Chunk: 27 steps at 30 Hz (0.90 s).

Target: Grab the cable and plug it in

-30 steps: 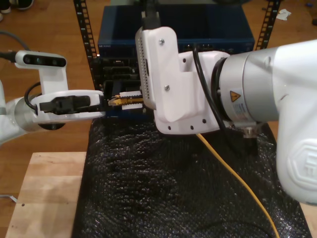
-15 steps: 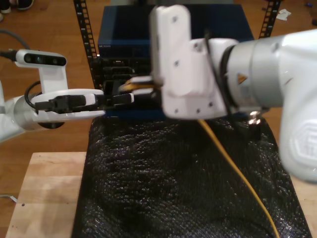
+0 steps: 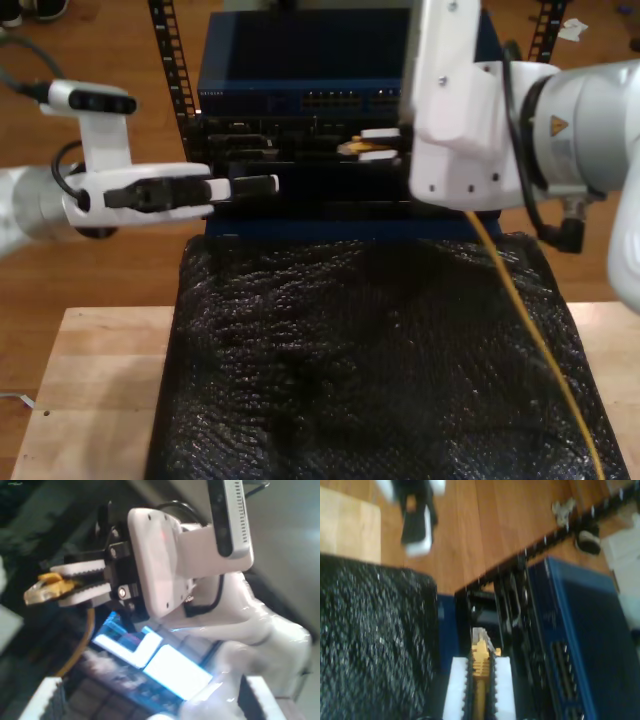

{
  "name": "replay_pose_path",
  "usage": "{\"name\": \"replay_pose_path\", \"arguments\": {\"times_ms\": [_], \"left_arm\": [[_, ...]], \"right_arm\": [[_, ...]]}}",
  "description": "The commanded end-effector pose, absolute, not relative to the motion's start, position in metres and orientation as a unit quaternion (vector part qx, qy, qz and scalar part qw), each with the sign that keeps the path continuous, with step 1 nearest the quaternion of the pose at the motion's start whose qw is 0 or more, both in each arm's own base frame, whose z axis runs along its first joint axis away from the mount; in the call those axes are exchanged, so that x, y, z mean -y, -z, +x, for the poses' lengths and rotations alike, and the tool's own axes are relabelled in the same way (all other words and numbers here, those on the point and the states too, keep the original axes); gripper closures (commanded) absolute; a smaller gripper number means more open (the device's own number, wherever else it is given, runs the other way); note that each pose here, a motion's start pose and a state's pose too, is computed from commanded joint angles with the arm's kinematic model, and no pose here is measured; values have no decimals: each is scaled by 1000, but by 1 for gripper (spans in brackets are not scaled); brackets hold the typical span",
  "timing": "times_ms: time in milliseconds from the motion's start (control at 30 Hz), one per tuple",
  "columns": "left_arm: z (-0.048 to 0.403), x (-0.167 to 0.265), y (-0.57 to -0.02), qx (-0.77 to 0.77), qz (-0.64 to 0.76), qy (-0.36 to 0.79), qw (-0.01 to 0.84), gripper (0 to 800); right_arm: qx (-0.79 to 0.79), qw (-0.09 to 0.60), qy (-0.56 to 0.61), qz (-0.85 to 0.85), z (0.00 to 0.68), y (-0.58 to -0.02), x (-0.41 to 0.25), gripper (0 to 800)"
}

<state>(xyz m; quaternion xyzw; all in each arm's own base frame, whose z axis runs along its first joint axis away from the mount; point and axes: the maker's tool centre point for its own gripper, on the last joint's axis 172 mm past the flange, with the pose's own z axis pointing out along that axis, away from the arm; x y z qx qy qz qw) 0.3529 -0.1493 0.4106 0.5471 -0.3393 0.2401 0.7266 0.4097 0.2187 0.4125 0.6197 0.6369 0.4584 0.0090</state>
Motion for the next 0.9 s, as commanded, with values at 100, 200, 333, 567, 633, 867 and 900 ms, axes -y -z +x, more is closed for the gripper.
{"name": "replay_pose_path", "arguments": {"times_ms": [100, 200, 333, 567, 633, 867, 900], "left_arm": [[357, 148, -392, 351, 590, -239, 687, 5], [356, 143, -380, 372, 617, -243, 649, 3], [358, 129, -367, 391, 643, -253, 608, 2], [365, 89, -350, 443, 694, -250, 509, 2], [367, 77, -347, 453, 704, -248, 487, 2], [360, 35, -328, 495, 736, -224, 404, 2], [358, 30, -325, 504, 740, -219, 388, 2]], "right_arm": [[-621, 3, -447, 644, 415, -404, -202, 800], [-608, -10, -425, 670, 419, -388, -187, 800], [-597, -16, -404, 693, 426, -370, -169, 800], [-591, -23, -380, 711, 435, -346, -160, 800], [-591, -25, -372, 715, 437, -338, -159, 800], [-591, -31, -349, 726, 438, -319, -151, 800], [-589, -32, -346, 730, 439, -316, -149, 800]]}}
